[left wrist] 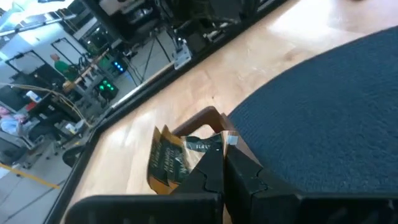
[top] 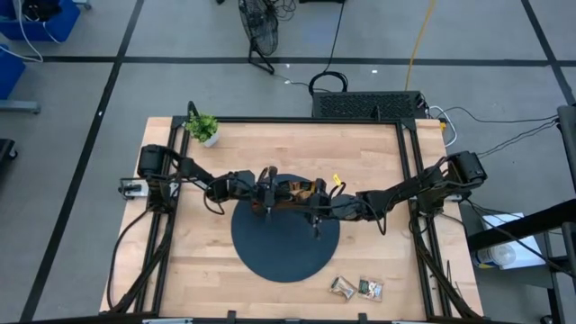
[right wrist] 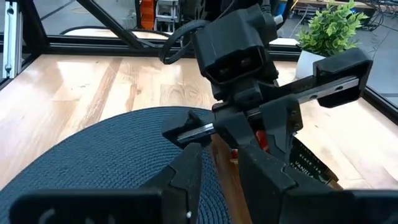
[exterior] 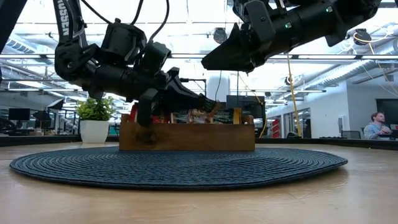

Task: Pick & Place Tea
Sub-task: Put the top right brown tea bag into the middle section of the wooden organizer

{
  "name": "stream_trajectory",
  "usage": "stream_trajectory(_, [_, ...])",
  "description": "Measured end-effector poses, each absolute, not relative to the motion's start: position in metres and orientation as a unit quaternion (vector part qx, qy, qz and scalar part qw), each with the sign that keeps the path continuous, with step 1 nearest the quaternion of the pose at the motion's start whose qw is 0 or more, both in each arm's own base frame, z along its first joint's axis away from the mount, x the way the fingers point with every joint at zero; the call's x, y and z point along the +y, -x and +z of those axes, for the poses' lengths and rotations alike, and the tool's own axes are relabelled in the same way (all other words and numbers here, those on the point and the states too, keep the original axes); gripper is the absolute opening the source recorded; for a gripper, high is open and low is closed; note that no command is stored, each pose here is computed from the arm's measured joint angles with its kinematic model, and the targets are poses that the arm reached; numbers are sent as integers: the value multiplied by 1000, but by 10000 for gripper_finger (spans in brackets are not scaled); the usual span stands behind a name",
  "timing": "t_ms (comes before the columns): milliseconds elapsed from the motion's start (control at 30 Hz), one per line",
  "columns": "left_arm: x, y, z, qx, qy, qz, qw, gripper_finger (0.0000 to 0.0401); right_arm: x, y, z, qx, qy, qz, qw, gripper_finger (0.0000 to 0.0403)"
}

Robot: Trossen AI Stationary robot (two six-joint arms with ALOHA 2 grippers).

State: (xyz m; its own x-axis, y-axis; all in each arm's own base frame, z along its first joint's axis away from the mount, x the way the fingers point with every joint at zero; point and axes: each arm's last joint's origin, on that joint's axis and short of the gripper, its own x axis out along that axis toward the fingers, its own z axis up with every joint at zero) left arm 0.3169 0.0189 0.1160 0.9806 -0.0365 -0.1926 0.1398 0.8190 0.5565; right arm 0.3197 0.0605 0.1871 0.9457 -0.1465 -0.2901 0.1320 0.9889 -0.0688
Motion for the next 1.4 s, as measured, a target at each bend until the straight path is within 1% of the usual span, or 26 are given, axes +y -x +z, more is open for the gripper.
stream_trajectory(200, [15,-317,118,90,-304,-26,948,4,61,-320,187,151,22,-56,987,89])
stream_trajectory(367, [10,-317,117,93,-319,-29,943,5,62,-320,187,152,21,-48,987,89])
stream_trajectory(600, [8,-315,111,135,-326,-10,935,4,62,-320,187,152,21,-48,987,89])
stream_trajectory(733, [7,-315,111,140,-321,-1,937,22,62,-320,187,152,21,-48,987,89])
stream_trajectory(933, [-1,-316,114,131,-303,39,943,42,62,-320,187,151,21,-48,987,89])
stream_trajectory(1100, [-15,-314,119,133,-309,69,939,48,62,-320,187,151,21,-48,987,89])
stream_trajectory(1300, [-28,-310,144,103,-283,138,943,43,62,-320,187,150,20,-48,987,89])
stream_trajectory(1400, [-31,-305,159,94,-265,178,943,51,62,-320,187,150,20,-48,987,89])
